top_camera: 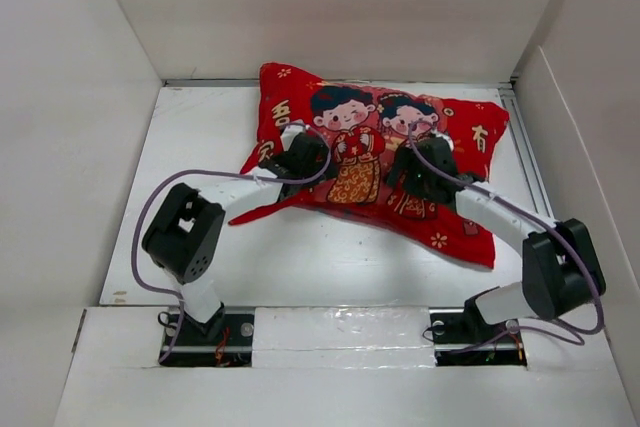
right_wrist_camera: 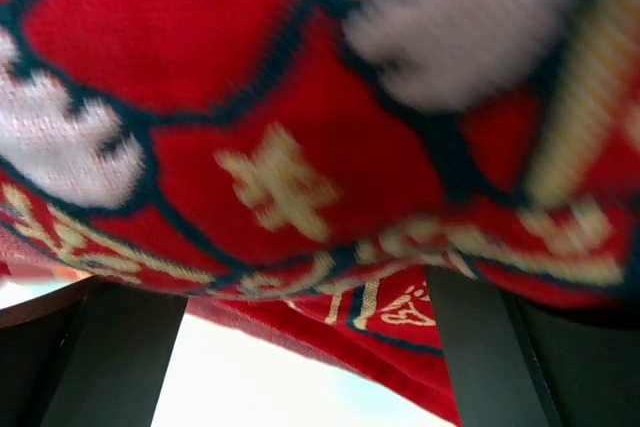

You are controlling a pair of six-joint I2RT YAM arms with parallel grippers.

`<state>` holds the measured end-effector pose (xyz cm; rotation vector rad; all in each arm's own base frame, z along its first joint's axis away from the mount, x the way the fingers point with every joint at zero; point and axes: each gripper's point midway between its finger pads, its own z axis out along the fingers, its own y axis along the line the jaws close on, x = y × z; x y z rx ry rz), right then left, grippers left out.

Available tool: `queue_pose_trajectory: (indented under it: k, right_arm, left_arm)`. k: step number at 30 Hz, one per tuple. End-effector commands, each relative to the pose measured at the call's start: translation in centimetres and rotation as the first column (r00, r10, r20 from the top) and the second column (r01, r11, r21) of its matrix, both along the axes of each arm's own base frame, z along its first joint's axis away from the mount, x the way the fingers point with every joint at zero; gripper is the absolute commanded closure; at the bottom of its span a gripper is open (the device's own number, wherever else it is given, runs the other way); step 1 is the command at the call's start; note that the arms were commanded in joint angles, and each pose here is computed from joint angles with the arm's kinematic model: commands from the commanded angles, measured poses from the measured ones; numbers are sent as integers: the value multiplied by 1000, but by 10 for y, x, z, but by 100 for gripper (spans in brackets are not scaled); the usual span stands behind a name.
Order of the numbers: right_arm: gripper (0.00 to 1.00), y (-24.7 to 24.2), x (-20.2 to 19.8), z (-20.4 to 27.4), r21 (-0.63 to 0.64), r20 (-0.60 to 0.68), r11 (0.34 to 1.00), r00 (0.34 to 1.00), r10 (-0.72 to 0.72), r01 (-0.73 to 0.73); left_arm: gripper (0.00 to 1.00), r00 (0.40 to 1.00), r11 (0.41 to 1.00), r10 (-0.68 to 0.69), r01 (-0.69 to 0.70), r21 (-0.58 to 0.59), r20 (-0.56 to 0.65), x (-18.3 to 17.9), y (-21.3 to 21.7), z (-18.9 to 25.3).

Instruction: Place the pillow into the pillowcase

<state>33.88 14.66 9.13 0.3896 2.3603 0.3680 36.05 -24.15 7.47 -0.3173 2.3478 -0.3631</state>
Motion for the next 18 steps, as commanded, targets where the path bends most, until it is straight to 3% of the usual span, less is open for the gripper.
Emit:
queue_pose_trajectory:
  k: [1, 6, 12, 13, 18]
  right_arm:
    - [0, -36, 48, 27, 11, 122, 995, 988, -95, 95]
    - [0, -44, 80, 36, -16, 121, 1000, 993, -16, 18]
    - [0, -36, 129, 75, 28, 208, 996, 975, 82, -90]
    - [0, -38, 125, 75, 38, 164, 995, 982, 90, -97]
    - [0, -32, 109, 141, 64, 318, 993, 945, 76, -102]
  left_arm:
    - [0, 996, 999, -43, 45, -29, 75, 33, -24, 30]
    - [0, 992, 996, -48, 55, -65, 117, 47, -37, 60]
    - [0, 988, 995, -20, 35, -96, 151, 53, -38, 86]
    - [0, 988, 995, -19, 35, -98, 155, 54, -39, 90]
    - [0, 983, 996, 4, 13, -90, 183, 52, -25, 107]
